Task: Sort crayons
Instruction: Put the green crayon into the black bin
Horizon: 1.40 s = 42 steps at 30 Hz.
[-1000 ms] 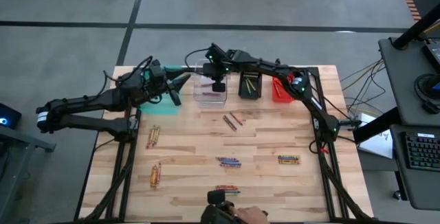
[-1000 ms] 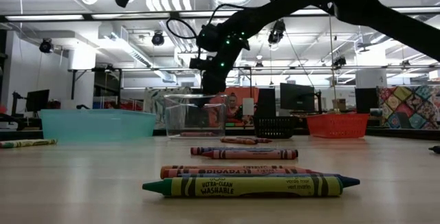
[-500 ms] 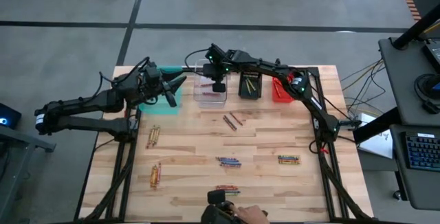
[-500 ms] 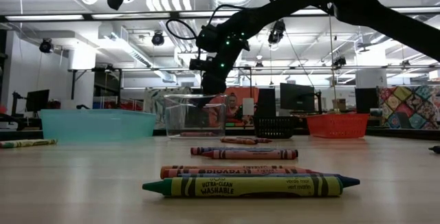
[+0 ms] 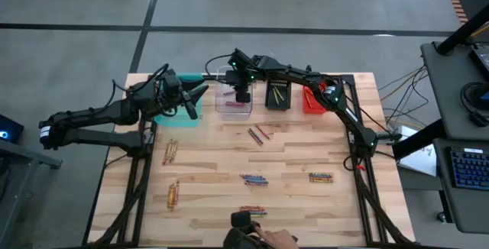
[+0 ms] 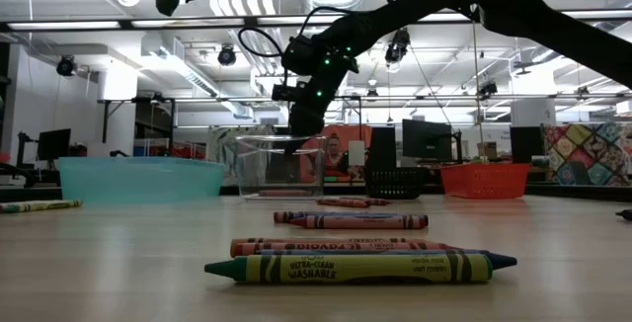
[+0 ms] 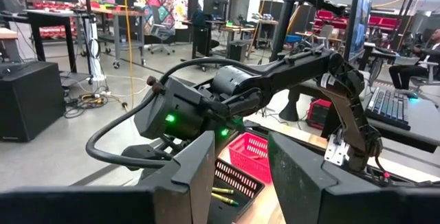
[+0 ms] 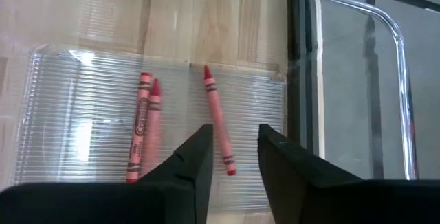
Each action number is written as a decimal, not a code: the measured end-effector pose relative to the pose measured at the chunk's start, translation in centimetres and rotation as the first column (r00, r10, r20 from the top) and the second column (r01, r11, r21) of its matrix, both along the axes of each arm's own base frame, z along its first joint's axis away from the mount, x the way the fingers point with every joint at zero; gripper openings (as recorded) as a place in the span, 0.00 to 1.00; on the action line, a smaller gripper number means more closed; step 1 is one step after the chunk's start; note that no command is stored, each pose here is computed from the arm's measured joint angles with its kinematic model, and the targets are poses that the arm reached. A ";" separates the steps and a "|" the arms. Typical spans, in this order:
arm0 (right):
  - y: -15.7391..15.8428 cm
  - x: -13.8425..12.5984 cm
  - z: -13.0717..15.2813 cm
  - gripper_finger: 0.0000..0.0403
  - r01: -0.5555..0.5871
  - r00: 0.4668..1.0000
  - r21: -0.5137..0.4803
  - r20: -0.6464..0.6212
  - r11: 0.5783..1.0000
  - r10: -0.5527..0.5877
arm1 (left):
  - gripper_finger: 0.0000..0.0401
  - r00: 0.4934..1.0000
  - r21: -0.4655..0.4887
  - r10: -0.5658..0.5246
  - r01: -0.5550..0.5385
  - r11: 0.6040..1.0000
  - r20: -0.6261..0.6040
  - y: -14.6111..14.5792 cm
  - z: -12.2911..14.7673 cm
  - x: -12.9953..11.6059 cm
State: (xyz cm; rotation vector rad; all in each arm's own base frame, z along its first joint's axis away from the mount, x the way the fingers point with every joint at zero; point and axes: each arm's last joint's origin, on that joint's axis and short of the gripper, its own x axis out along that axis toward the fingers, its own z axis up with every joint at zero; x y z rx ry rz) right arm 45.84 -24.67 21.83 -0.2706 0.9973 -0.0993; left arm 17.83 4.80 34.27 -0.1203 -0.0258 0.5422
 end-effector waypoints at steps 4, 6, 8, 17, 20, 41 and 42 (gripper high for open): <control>0.0 -0.1 0.2 0.27 -0.003 1.000 -0.003 0.000 1.000 0.003 | 0.29 1.000 -0.002 0.000 0.000 1.000 -0.015 0.0 -0.1 0.0; 0.1 -0.2 0.7 0.27 0.002 1.000 -0.003 0.007 1.000 -0.002 | 0.29 1.000 -0.005 0.000 0.000 1.000 -0.028 0.0 -0.3 0.0; 0.3 -0.5 1.6 0.27 0.009 1.000 -0.002 0.016 1.000 -0.009 | 0.29 0.999 -0.016 0.000 -0.001 1.000 -0.044 0.0 -0.5 0.0; 2.3 -2.8 7.5 0.27 0.050 0.997 0.027 0.057 0.998 -0.051 | 0.29 0.985 -0.149 -0.005 -0.022 0.989 -0.175 -0.1 -2.3 -0.3; 3.1 -4.1 9.6 0.27 0.068 0.996 0.045 0.055 0.997 -0.070 | 0.29 0.979 -0.218 -0.029 -0.016 0.976 -0.201 -0.2 -2.8 -0.4; 9.0 -10.9 17.5 0.27 0.028 0.999 0.239 0.022 0.971 -0.035 | 0.29 0.891 -0.707 -0.228 -0.134 0.695 -0.393 -3.6 -8.2 1.7; 9.2 -10.8 17.5 0.27 0.021 0.999 0.238 0.024 0.971 -0.027 | 0.29 0.878 -0.717 -0.230 -0.166 0.677 -0.420 -3.9 -8.6 1.7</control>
